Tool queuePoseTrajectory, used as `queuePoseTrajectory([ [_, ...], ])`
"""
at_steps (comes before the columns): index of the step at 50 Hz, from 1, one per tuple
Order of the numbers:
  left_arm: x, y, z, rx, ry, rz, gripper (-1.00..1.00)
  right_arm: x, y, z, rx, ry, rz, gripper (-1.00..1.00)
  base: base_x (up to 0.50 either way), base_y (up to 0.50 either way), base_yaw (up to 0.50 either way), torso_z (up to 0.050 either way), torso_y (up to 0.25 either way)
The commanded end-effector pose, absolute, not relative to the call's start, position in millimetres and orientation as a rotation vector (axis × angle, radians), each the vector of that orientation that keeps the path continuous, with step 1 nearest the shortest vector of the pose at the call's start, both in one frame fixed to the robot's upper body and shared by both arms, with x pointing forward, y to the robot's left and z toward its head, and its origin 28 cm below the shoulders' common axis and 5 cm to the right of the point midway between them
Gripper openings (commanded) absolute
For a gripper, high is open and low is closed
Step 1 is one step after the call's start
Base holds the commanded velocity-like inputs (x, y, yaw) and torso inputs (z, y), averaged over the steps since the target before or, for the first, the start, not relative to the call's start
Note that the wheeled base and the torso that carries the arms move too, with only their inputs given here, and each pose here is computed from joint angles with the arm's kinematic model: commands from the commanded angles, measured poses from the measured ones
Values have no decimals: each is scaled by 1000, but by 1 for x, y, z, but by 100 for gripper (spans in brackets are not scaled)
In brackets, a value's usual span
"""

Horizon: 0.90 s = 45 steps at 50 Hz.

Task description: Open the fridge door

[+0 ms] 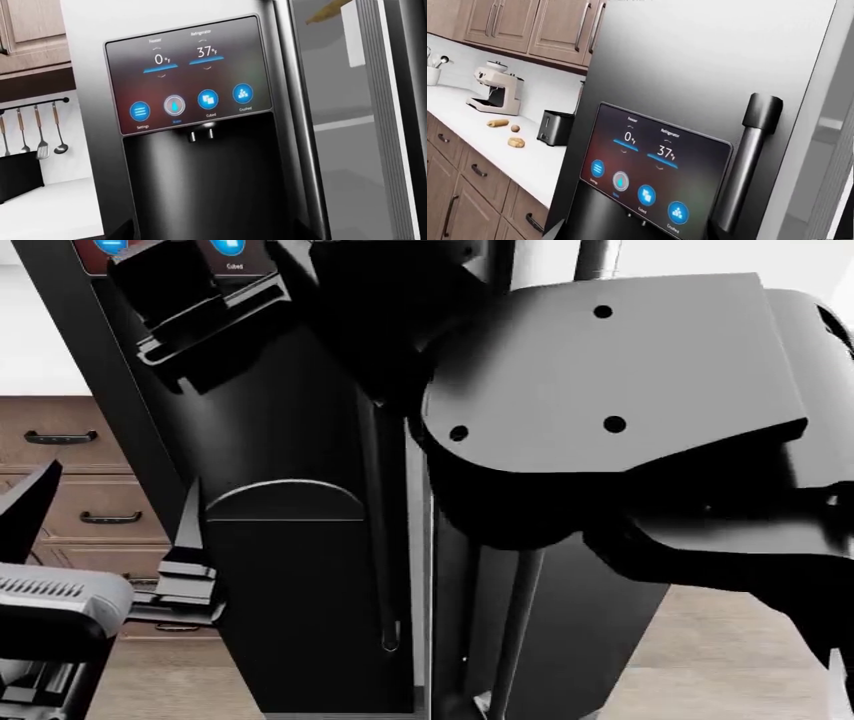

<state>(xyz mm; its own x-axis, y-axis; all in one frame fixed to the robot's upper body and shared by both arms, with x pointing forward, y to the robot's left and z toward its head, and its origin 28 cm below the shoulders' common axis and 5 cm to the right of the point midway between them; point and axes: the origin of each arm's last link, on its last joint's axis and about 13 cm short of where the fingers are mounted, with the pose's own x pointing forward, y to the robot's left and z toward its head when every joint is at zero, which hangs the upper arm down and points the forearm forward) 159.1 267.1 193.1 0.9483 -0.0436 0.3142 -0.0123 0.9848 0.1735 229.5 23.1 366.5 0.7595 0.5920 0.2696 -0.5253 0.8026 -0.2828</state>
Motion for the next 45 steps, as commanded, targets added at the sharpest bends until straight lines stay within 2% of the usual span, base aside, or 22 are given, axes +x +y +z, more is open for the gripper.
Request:
queuePoseTrajectory([
  [1,158,267,192,173,-322,-15,100,245,35,386,-204,-361,620,100,0,0,0,0,0],
  [12,157,269,190,168,-321,-11,100,265,46,405,-201,-349,618,100,0,0,0,0,0],
  [33,157,271,185,163,-311,-6,100,309,45,439,-126,-306,531,100,0,0,0,0,0],
  [45,157,271,183,161,-305,-4,100,308,55,445,-141,-290,589,100,0,0,0,0,0],
])
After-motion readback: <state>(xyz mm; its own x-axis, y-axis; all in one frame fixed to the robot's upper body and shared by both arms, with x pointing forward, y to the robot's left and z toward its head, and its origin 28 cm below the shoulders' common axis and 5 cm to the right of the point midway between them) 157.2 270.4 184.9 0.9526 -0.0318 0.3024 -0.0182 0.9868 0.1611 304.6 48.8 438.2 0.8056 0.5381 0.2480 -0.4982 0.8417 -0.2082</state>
